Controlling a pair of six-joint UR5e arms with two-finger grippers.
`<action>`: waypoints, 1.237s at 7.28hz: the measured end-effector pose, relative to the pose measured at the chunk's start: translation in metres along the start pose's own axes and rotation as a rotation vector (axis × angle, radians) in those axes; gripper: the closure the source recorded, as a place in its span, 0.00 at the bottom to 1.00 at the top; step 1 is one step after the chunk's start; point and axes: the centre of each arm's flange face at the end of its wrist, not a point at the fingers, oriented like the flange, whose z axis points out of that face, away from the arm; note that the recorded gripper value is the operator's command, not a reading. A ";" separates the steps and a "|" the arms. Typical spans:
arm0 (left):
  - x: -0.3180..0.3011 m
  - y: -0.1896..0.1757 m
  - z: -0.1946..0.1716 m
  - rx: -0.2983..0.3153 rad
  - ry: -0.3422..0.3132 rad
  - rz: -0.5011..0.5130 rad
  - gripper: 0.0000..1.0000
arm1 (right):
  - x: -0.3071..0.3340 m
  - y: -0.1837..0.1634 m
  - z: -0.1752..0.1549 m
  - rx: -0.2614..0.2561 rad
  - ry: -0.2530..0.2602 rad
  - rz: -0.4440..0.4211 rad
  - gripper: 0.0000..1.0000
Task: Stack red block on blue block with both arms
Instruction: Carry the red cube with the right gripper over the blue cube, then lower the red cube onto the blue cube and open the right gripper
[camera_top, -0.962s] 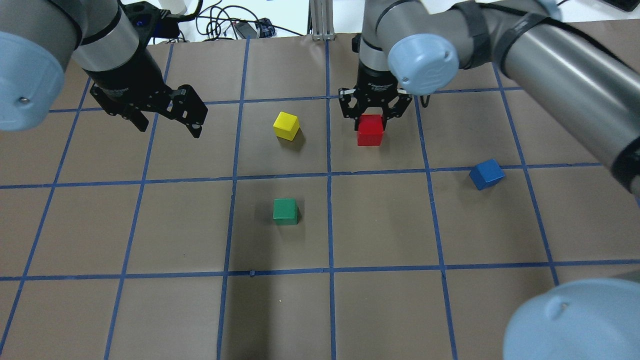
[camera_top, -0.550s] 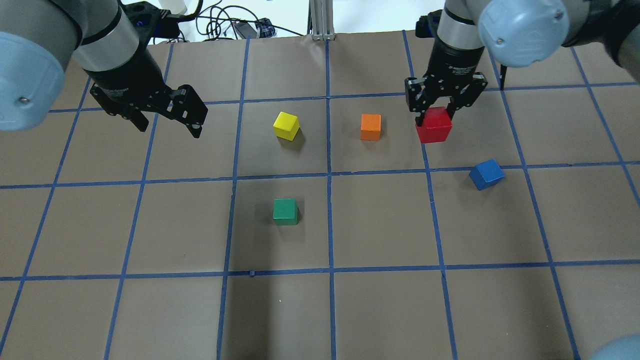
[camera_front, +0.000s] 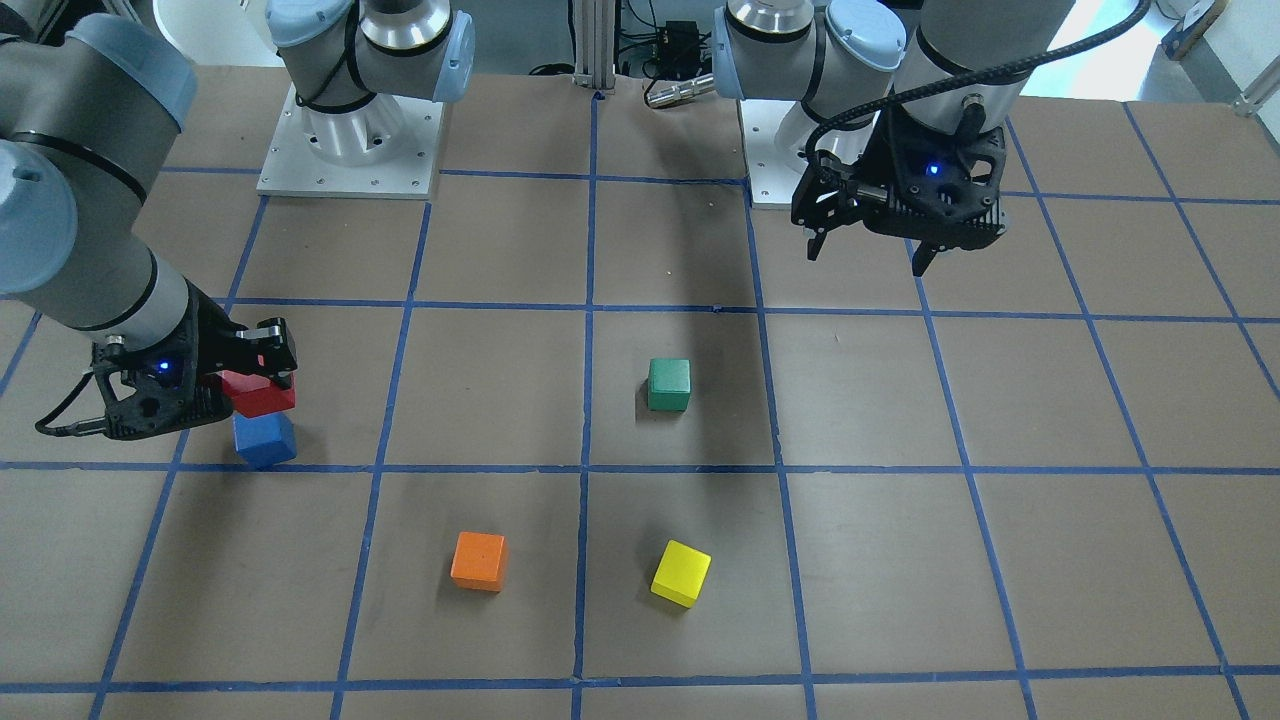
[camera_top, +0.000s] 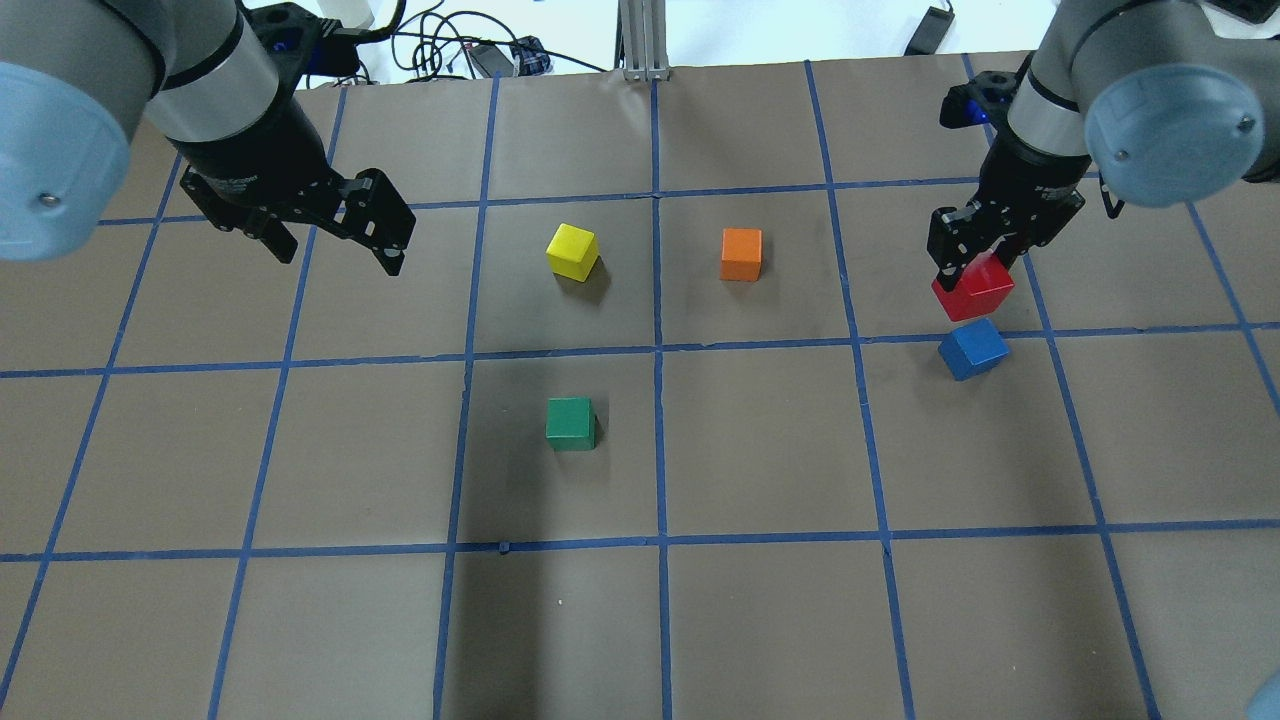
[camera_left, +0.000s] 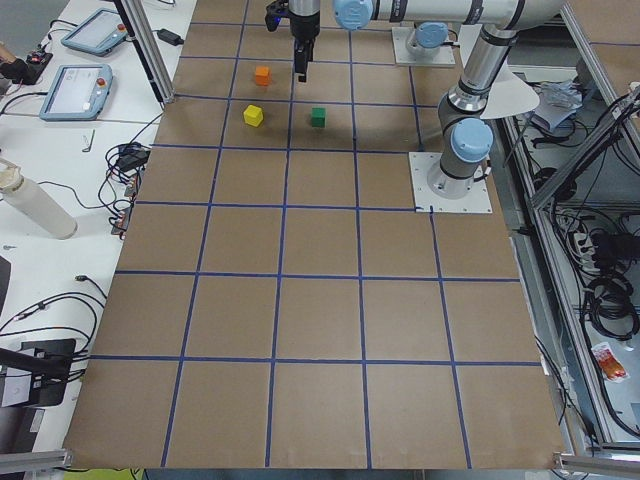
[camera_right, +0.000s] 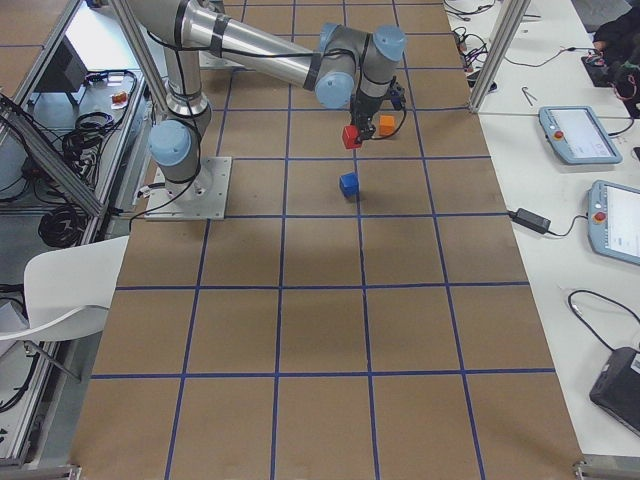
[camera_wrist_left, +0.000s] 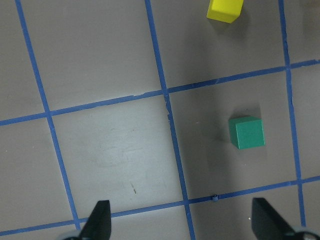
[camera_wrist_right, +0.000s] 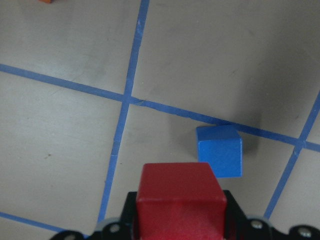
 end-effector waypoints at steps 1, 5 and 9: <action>0.000 0.000 0.000 0.000 0.000 0.000 0.00 | 0.007 0.002 0.014 0.026 0.019 -0.036 1.00; 0.000 0.000 0.000 0.000 0.000 0.000 0.00 | 0.035 0.001 0.051 0.040 0.054 -0.093 1.00; 0.000 0.000 0.000 0.000 0.000 0.000 0.00 | 0.044 -0.002 0.067 0.027 0.049 -0.089 1.00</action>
